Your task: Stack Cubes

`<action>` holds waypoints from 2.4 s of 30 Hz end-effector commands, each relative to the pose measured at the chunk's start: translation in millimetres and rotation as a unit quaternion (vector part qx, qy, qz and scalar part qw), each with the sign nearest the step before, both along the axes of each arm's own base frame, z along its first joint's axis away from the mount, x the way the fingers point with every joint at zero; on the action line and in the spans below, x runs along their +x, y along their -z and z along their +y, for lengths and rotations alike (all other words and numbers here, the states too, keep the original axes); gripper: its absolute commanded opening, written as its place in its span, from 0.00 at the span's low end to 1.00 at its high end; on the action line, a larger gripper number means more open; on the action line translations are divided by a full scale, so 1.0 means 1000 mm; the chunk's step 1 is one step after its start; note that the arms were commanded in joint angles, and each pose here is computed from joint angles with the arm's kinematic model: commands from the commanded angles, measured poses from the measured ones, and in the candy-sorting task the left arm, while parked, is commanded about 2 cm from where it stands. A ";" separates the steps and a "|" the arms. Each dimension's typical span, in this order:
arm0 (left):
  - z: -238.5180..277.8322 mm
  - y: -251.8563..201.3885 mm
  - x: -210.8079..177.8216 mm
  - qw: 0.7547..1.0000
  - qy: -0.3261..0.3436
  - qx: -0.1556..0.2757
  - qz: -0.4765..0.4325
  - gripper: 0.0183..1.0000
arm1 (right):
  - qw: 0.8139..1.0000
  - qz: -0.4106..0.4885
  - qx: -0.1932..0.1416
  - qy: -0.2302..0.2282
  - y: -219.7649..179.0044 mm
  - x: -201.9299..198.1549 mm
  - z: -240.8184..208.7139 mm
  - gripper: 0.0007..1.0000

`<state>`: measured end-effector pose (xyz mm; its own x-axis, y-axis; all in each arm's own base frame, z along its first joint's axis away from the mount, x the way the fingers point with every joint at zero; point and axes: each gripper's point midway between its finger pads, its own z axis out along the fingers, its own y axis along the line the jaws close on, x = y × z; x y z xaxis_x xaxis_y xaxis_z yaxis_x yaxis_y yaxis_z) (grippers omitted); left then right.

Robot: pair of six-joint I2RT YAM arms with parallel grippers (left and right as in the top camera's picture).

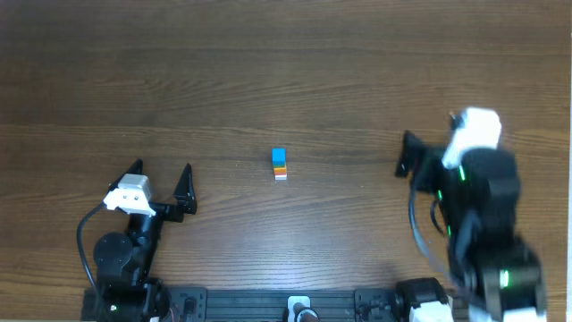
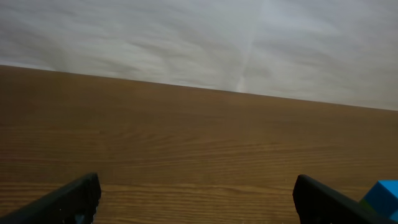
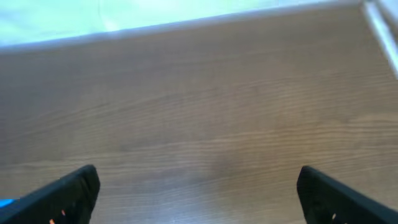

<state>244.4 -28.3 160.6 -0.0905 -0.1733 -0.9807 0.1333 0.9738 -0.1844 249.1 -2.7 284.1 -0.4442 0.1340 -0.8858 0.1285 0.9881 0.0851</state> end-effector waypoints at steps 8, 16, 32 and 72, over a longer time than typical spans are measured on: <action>0.000 0.001 0.000 1.000 0.001 0.007 -0.002 1.00 | 0.978 -0.197 0.042 -0.046 0.025 -0.029 0.013 0.99; 0.000 0.001 0.000 1.000 0.001 0.007 -0.002 1.00 | 0.978 -0.195 0.060 -0.050 0.085 -0.019 0.017 0.99; 0.000 0.001 0.000 1.000 0.001 0.007 -0.002 1.00 | 0.978 -0.197 -0.053 -0.040 0.125 -0.004 0.005 0.99; 0.000 0.001 0.000 1.000 0.001 0.007 -0.002 1.00 | 0.975 -0.196 -0.090 -0.053 0.125 -0.003 0.006 0.99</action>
<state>244.4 -28.2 160.6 -0.0904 -0.1733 -0.9807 0.1329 0.9738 -0.1844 245.6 5.9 160.9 -0.0729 -0.0633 -0.9953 0.0033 0.9980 -0.0637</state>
